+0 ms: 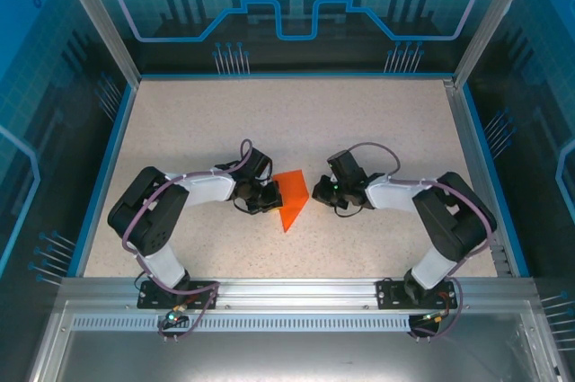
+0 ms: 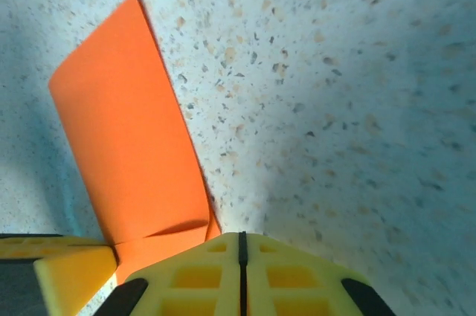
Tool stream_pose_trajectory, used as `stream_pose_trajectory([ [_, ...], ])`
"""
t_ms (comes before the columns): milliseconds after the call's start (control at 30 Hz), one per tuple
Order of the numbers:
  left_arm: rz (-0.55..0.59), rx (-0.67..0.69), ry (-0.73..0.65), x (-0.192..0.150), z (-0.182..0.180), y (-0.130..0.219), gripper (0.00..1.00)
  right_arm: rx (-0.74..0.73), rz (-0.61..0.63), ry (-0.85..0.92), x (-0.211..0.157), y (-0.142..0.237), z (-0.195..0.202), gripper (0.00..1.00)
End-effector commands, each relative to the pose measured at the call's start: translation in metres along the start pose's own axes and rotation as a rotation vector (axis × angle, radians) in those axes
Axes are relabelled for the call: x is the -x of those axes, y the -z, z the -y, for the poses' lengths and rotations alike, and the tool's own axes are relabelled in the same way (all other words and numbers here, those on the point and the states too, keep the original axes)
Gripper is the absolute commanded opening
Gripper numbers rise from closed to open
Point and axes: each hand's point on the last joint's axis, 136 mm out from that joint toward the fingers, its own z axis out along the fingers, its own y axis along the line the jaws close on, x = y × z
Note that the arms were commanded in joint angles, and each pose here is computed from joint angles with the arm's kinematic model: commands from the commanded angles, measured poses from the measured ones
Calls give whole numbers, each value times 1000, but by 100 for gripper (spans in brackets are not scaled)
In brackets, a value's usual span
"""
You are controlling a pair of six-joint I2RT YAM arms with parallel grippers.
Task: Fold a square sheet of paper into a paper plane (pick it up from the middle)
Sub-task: Third fold the triangle at the center of the table.
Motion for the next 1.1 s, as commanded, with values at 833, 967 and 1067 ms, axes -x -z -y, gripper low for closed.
stream_pose_trajectory([
  [833, -10, 183, 36, -9, -44, -10, 0, 149, -258, 97, -122, -23, -56, 6],
  [967, -9, 181, 36, -8, -43, -9, 0, 105, -283, 85, -129, -29, -42, 6],
  [1067, -10, 181, 36, -9, -44, -9, 0, 78, -295, 78, -132, -32, -34, 5],
])
